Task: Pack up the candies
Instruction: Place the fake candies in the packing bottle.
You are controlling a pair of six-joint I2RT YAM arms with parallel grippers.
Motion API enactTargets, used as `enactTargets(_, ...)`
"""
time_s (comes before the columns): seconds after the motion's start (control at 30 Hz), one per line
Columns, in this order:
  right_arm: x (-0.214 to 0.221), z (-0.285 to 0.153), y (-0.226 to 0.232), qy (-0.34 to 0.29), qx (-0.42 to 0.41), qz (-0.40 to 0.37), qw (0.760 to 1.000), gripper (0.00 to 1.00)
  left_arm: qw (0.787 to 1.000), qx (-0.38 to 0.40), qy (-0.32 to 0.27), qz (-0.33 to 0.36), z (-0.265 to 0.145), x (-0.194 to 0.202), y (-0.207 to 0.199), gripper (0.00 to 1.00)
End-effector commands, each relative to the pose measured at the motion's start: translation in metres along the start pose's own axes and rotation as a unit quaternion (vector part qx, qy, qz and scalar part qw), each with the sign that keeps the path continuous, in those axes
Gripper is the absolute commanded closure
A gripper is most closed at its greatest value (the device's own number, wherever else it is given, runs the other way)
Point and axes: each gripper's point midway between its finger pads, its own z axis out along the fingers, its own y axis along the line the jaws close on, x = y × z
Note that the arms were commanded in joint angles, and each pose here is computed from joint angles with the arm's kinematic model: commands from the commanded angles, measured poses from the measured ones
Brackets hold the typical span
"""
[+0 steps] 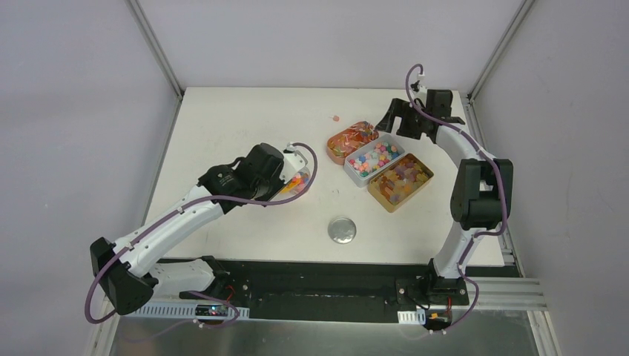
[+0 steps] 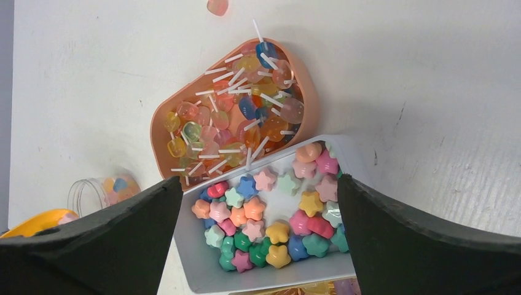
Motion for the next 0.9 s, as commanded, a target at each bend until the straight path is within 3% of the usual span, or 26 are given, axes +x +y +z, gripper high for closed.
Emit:
enactTargets(0.0,-0.024,-0.020,0.008,-0.043,0.000,-0.027,0.999,0.00,1.000,0.003,-0.008,0.016,-0.009,-0.011,0.006,1.00)
enactTargets(0.4,-0.022,-0.023,0.006,-0.046,0.004,-0.031,0.998,0.00,0.998,0.011,0.047,0.046,-0.002,-0.007,0.006,1.00)
enactTargets(0.87,-0.018,-0.026,0.003,-0.045,0.015,-0.024,0.999,0.00,0.997,0.000,0.059,0.052,-0.010,-0.018,0.015,1.00)
